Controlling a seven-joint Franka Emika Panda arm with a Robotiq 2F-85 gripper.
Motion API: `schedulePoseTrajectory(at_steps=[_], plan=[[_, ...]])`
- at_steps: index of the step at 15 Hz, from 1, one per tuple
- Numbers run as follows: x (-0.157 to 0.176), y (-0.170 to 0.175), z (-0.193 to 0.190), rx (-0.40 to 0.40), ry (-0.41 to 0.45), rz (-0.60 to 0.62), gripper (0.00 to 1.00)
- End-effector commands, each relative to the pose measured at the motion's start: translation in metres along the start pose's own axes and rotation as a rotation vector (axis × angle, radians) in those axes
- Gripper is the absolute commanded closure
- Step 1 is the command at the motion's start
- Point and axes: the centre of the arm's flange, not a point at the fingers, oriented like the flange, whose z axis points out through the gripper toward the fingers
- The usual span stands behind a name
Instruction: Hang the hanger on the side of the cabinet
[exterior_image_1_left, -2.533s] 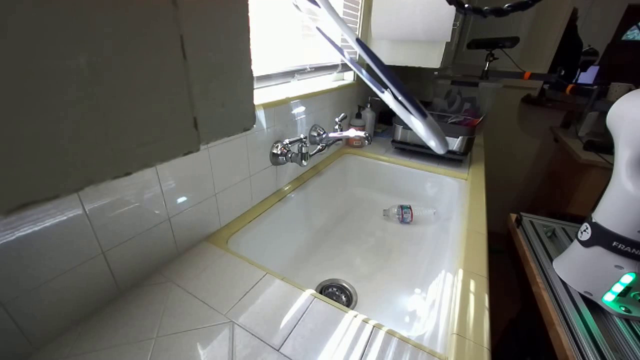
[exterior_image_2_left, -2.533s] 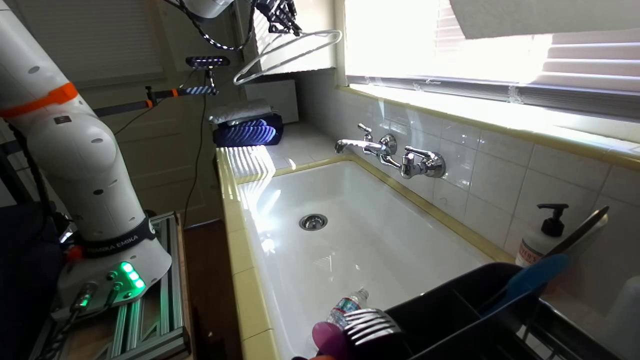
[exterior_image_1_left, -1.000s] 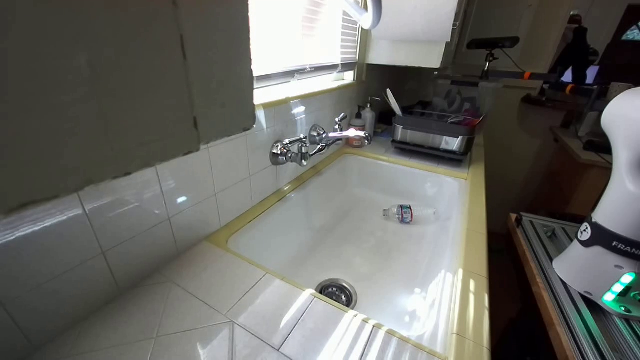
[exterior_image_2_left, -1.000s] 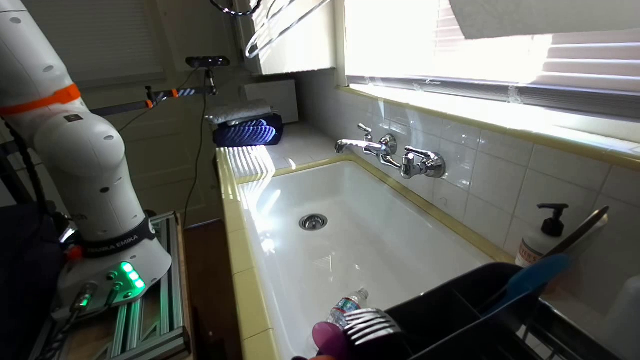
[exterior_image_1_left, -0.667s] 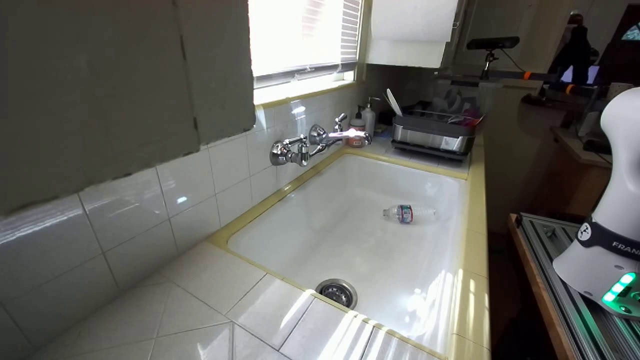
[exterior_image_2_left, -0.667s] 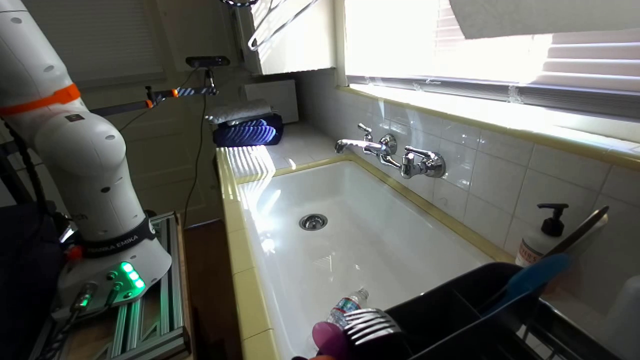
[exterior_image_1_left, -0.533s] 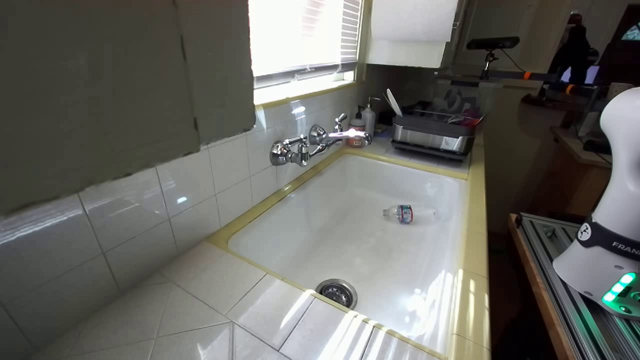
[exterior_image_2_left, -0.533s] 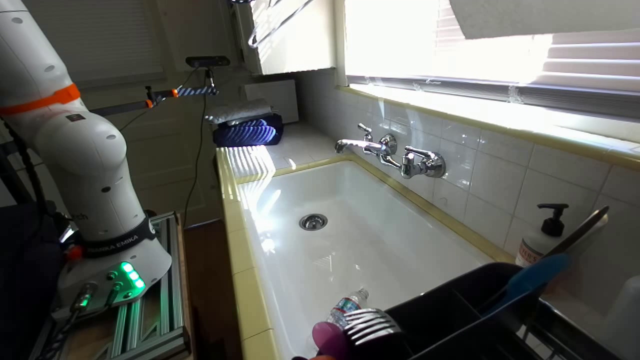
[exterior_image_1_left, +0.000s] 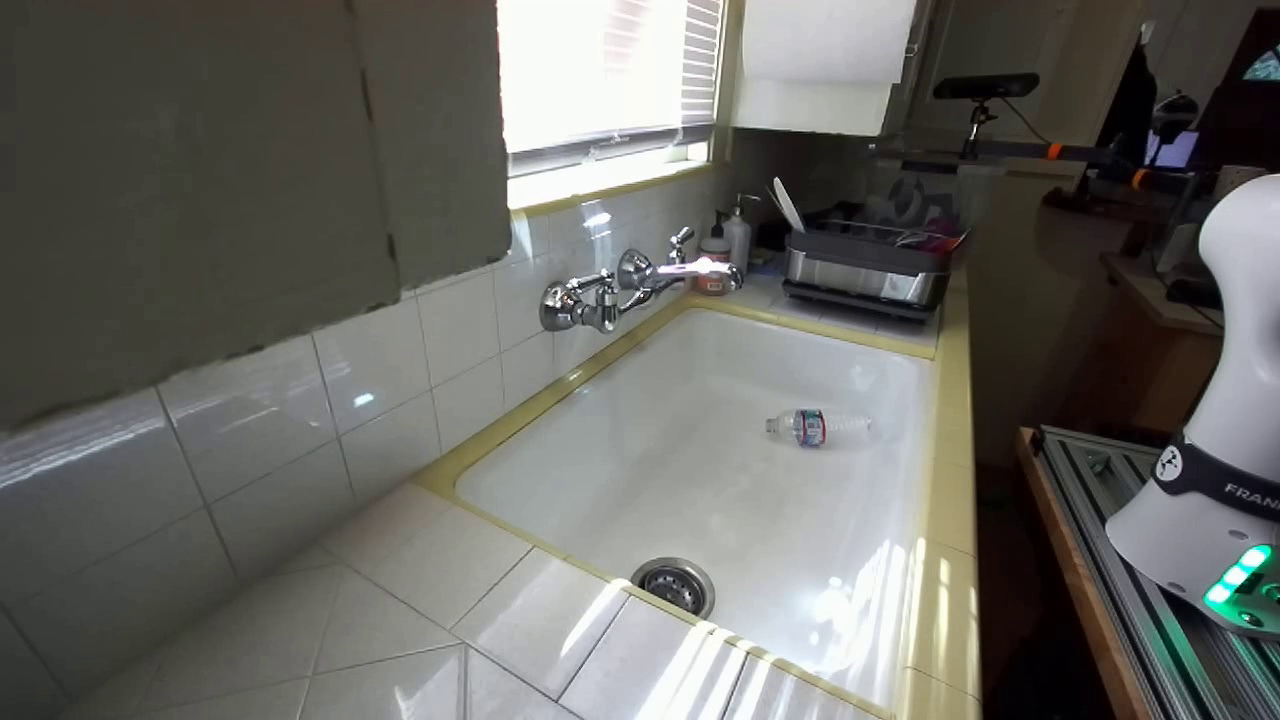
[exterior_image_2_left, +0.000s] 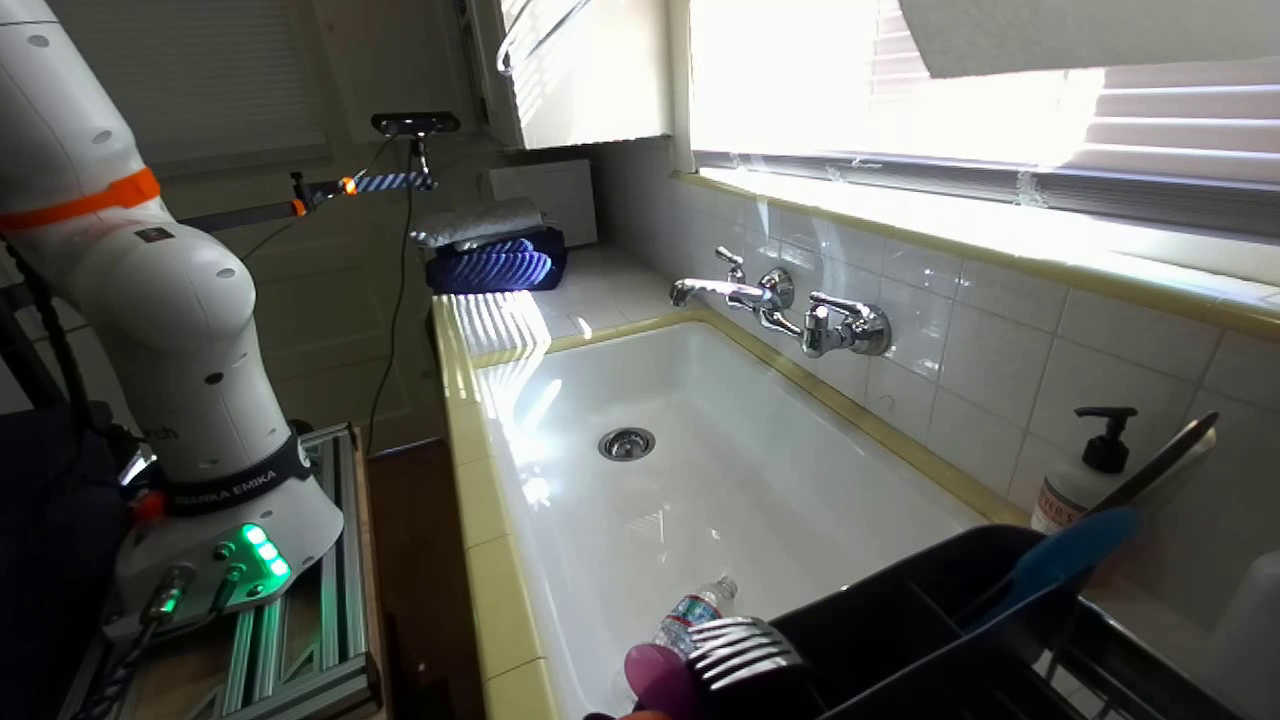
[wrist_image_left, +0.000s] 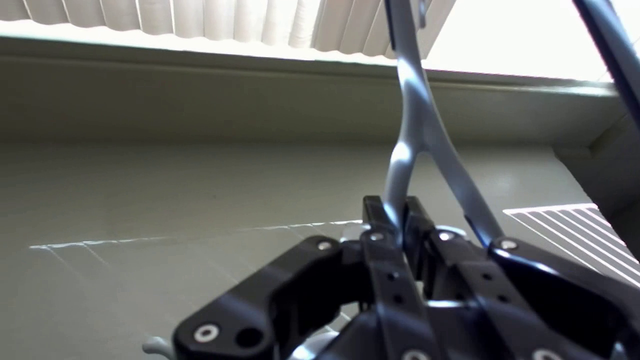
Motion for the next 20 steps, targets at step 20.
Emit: schedulePoseTrajectory(at_steps=[20], plan=[[-0.010,0.089,0.013,-0.036,0.013,-0.066,0.97]])
